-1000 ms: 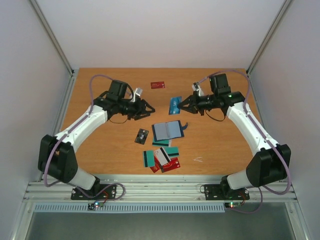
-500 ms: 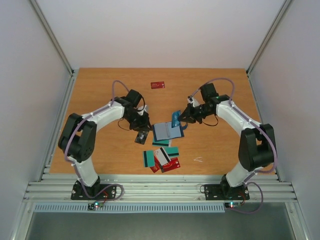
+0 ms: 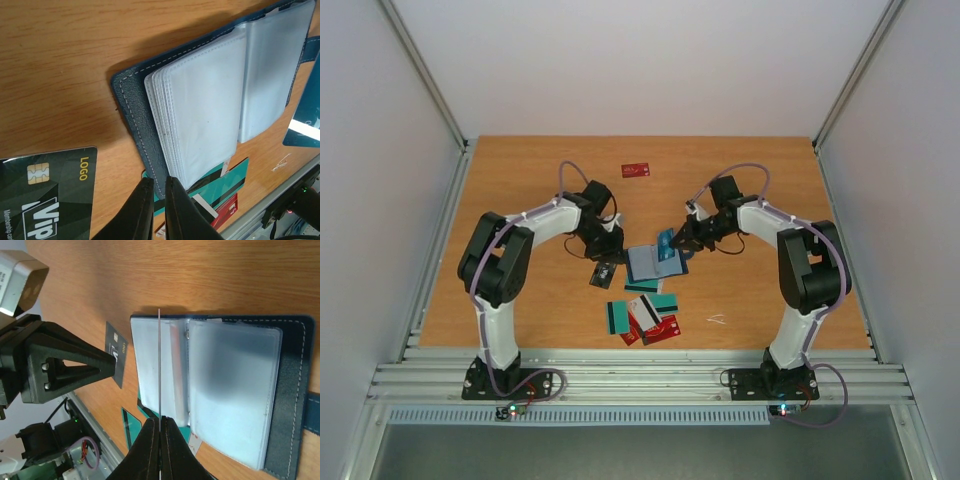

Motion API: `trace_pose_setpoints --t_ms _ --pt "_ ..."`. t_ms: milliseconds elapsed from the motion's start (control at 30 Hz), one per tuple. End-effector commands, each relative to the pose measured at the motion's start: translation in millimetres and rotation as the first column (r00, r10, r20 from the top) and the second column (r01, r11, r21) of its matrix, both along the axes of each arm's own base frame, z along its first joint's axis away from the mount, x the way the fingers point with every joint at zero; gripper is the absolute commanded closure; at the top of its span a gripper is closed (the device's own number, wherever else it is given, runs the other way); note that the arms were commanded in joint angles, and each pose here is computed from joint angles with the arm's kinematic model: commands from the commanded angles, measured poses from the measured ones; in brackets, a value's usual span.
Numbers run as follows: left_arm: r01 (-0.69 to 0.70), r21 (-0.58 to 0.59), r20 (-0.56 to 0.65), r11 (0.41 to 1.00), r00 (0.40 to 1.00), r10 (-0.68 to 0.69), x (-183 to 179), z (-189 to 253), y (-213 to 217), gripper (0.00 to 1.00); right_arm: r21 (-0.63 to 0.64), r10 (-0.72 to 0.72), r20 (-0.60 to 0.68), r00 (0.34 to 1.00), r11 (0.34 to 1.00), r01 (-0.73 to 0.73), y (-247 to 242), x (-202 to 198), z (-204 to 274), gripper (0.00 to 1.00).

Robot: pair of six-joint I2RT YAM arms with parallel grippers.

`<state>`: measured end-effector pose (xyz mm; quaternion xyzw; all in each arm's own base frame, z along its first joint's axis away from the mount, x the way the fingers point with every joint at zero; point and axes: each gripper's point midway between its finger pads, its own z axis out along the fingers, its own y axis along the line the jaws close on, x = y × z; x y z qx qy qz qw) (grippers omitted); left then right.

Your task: Put the credit cards into the card holder

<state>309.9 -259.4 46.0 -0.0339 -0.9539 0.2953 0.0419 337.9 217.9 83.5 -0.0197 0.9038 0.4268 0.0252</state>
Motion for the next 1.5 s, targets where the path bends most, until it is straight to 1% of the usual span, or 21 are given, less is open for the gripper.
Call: trace_pose_setpoints --t_ms 0,233,633,933,1467 --pt "0.035 -0.015 0.005 0.999 0.999 -0.035 0.5 -3.7 -6.4 0.90 0.035 0.034 0.057 0.998 0.999 -0.036 3.4 4.5 -1.5 0.99" --pt "0.047 -0.012 -0.017 0.999 0.999 -0.047 -4.8 -14.0 -6.6 0.91 0.030 0.027 0.052 0.998 0.999 -0.029 1.9 0.4 -16.3 0.99" --pt "0.066 -0.028 -0.039 0.997 0.997 -0.067 -7.6 -16.5 -11.8 0.92 0.016 0.010 0.069 0.998 1.000 -0.011 4.3 1.6 -28.8 0.99" --pt "0.079 -0.035 -0.045 0.996 0.996 -0.080 -7.1 -18.0 -14.3 0.92 0.021 0.022 0.043 0.999 1.000 -0.023 11.0 -2.6 -35.9 0.99" --pt "0.083 -0.030 -0.060 0.996 0.995 -0.084 -10.3 -25.2 -12.6 0.93 0.076 0.024 0.021 1.000 0.997 -0.025 18.9 -6.6 -28.6 0.99"
